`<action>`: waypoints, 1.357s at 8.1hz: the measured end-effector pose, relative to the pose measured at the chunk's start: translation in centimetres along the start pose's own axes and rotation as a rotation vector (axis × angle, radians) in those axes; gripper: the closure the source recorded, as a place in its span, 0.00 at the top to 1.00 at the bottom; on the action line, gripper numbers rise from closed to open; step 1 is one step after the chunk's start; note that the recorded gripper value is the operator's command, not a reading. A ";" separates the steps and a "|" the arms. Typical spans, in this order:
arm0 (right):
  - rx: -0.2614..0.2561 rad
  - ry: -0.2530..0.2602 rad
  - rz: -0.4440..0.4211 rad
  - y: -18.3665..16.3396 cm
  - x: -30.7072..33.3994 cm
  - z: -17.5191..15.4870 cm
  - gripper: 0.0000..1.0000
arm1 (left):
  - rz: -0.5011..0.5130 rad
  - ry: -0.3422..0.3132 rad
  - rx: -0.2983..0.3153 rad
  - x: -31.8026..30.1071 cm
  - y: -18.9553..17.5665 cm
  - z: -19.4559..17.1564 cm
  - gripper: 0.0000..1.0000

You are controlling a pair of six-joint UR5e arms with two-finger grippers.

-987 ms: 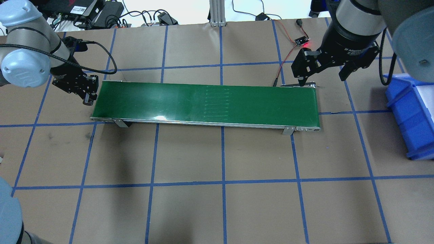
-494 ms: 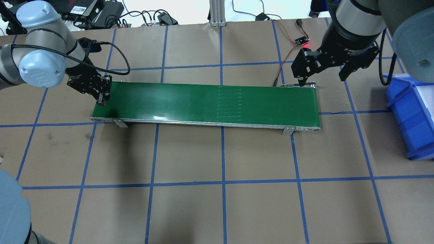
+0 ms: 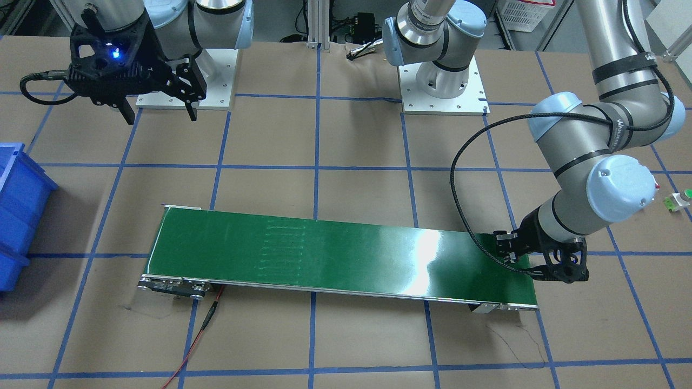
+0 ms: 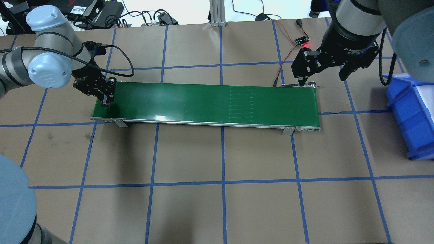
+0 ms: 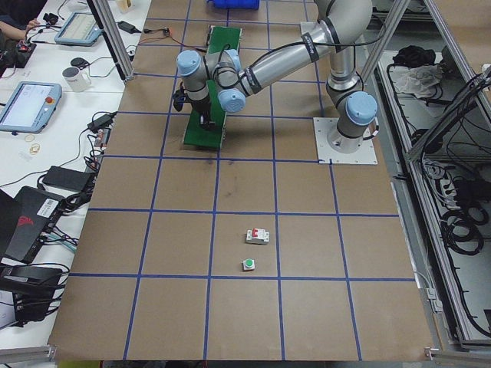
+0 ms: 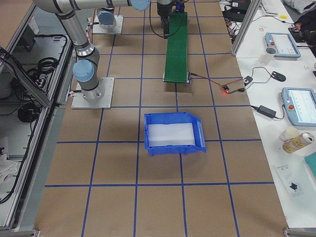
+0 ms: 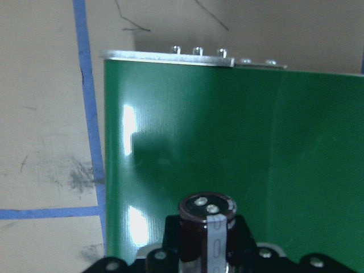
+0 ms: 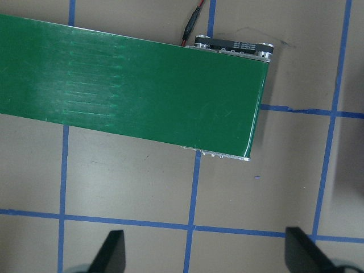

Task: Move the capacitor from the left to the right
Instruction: 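Lower the capacitor onto the green belt and open the left gripper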

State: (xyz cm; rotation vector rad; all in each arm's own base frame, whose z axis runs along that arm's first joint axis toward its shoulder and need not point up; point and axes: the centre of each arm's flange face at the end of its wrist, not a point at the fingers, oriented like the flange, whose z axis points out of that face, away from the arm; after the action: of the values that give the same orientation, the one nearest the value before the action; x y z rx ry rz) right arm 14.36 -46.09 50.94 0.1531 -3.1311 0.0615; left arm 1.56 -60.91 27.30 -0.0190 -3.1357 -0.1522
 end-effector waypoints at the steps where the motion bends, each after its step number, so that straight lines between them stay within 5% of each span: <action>1: 0.000 0.000 0.000 0.0 0.0 0.0 1.00 | 0.013 -0.005 0.014 0.7 -0.5 0.3 0.00; 5: -0.001 0.000 0.000 0.0 0.0 0.0 1.00 | 0.042 -0.010 0.028 2.6 -1.7 1.1 0.02; 7: -0.002 0.000 0.000 0.0 0.0 0.1 1.00 | 0.036 -0.010 0.026 2.7 -1.9 1.4 0.99; 11: -0.005 -0.001 0.001 0.1 0.0 0.2 1.00 | -0.057 0.002 0.074 5.1 -1.9 0.3 1.00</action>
State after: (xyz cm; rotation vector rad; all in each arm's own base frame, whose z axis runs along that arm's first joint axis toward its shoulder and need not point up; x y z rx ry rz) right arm 14.36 -46.00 50.69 0.1514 -3.1318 0.0534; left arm -3.54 -62.71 26.83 0.0699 -3.1386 -0.0367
